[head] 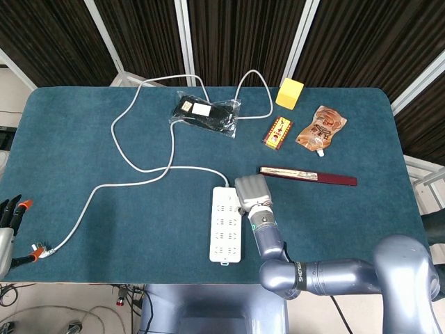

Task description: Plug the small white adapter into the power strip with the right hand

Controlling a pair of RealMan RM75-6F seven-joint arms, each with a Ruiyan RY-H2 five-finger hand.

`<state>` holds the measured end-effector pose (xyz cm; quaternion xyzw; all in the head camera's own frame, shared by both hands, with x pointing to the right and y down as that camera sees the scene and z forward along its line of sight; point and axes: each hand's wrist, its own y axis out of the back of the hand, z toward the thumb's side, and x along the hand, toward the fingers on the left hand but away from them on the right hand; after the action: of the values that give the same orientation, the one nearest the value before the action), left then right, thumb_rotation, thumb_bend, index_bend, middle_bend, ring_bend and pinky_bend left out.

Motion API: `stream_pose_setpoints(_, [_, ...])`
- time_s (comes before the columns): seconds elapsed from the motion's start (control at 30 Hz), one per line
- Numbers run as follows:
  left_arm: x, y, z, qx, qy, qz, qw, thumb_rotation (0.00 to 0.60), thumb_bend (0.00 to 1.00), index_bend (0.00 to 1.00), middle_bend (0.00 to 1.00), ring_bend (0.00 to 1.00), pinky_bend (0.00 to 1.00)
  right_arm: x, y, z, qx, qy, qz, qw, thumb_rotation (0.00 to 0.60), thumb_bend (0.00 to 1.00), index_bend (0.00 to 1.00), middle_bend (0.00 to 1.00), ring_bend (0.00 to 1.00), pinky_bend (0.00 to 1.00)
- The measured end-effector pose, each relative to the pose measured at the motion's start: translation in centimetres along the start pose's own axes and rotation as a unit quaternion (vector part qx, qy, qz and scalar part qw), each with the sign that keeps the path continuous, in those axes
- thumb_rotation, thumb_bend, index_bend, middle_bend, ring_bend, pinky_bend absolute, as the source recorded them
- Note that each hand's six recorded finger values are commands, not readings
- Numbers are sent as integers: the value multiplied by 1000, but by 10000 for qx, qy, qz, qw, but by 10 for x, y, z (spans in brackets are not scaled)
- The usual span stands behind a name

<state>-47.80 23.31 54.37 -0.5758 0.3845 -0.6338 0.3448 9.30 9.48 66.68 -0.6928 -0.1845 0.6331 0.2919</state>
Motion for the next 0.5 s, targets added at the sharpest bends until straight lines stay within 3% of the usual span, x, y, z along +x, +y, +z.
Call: stream_pose_setpoints(0.5, [0,-2,2,33,-10,-25,10000,600,101,139,0,0,0,2,2,11,99,83,42,9999,600,623,964,837,1000,1000])
